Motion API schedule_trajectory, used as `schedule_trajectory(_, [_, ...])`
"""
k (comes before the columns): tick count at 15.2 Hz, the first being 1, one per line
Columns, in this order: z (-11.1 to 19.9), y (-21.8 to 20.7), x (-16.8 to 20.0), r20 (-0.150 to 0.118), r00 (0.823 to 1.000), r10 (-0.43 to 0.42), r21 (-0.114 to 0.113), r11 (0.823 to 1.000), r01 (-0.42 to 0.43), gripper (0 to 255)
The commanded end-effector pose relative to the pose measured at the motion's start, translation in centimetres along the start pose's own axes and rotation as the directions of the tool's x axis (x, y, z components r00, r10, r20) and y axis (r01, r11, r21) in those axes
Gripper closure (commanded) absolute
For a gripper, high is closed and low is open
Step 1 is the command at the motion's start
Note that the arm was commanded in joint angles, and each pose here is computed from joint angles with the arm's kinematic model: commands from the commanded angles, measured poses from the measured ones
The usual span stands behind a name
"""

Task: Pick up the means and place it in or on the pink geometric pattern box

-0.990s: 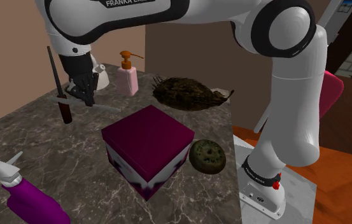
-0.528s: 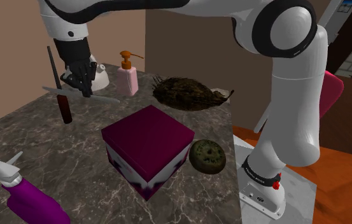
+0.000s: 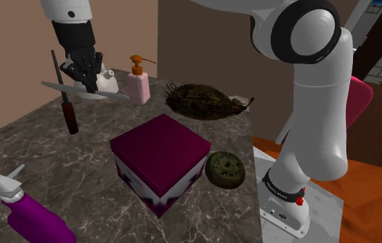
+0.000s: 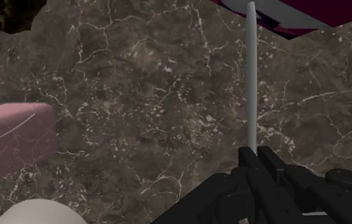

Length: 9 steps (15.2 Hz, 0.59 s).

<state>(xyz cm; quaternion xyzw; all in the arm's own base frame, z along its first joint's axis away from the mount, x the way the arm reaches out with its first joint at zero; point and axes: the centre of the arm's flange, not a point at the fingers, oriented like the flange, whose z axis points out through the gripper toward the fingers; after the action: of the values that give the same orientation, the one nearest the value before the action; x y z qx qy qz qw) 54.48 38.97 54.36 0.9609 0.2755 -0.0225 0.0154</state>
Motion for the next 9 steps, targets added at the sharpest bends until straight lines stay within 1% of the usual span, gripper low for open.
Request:
schedule_trajectory(1, [-1.0,0.0,-0.1,0.000,1.000,0.000,0.000,1.000,0.000,255])
schedule_trajectory(6, [-3.5,0.1,-0.2,0.000,1.000,0.000,0.000,1.000,0.000,255])
schedule_trajectory(9, [-3.7,-1.1,-4.0,0.000,1.000,0.000,0.000,1.000,0.000,255])
